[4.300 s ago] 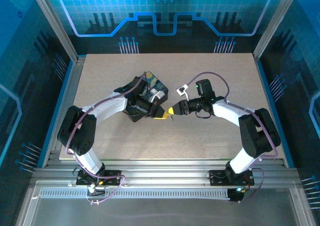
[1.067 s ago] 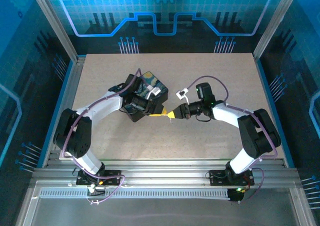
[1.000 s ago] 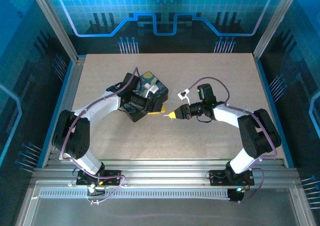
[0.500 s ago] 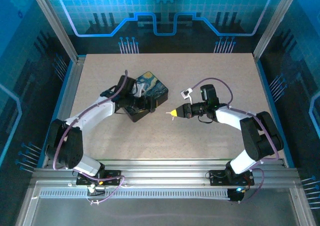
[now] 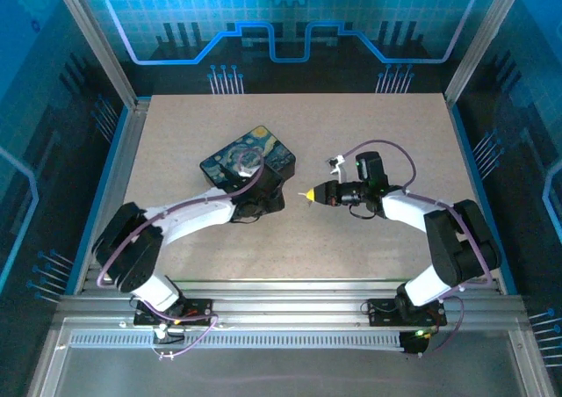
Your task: Unlock the padlock with the key
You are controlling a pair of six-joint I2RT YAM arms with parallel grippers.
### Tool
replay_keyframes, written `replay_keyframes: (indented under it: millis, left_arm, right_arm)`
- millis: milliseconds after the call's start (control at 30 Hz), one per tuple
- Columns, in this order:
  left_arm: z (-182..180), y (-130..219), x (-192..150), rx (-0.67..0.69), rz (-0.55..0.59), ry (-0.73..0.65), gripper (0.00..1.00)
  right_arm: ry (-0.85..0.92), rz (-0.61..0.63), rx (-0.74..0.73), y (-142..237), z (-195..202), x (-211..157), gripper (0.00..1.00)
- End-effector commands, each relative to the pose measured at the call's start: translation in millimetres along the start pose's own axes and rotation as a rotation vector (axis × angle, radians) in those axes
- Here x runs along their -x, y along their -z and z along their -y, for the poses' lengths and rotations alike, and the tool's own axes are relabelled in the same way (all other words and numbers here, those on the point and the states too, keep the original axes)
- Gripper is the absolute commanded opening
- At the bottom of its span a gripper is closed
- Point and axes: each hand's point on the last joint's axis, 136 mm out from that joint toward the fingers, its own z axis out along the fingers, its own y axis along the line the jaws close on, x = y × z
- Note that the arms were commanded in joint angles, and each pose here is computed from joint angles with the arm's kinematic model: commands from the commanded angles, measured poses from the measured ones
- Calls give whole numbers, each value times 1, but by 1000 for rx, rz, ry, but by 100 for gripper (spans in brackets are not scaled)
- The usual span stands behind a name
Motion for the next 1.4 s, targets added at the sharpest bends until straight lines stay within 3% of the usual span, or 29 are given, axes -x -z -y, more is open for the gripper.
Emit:
replay_keyframes:
  millis: [0, 333, 767, 1100, 1367]
  left_arm:
    - [-12, 0, 35, 134, 175, 72, 71]
    - [-15, -16, 74, 177, 270, -65, 73]
    - [-13, -54, 68, 198, 236, -68, 71]
    - [-12, -74, 74, 237, 255, -41, 62]
    - [-22, -77, 79, 287, 283, -21, 49]
  right_arm:
    - [3, 34, -15, 10, 0, 3, 0]
    - [11, 30, -18, 17, 1, -4, 0]
    - [10, 14, 11, 11, 2, 4, 0]
    - [5, -2, 18, 9, 7, -5, 0]
    - [2, -13, 33, 6, 9, -8, 0]
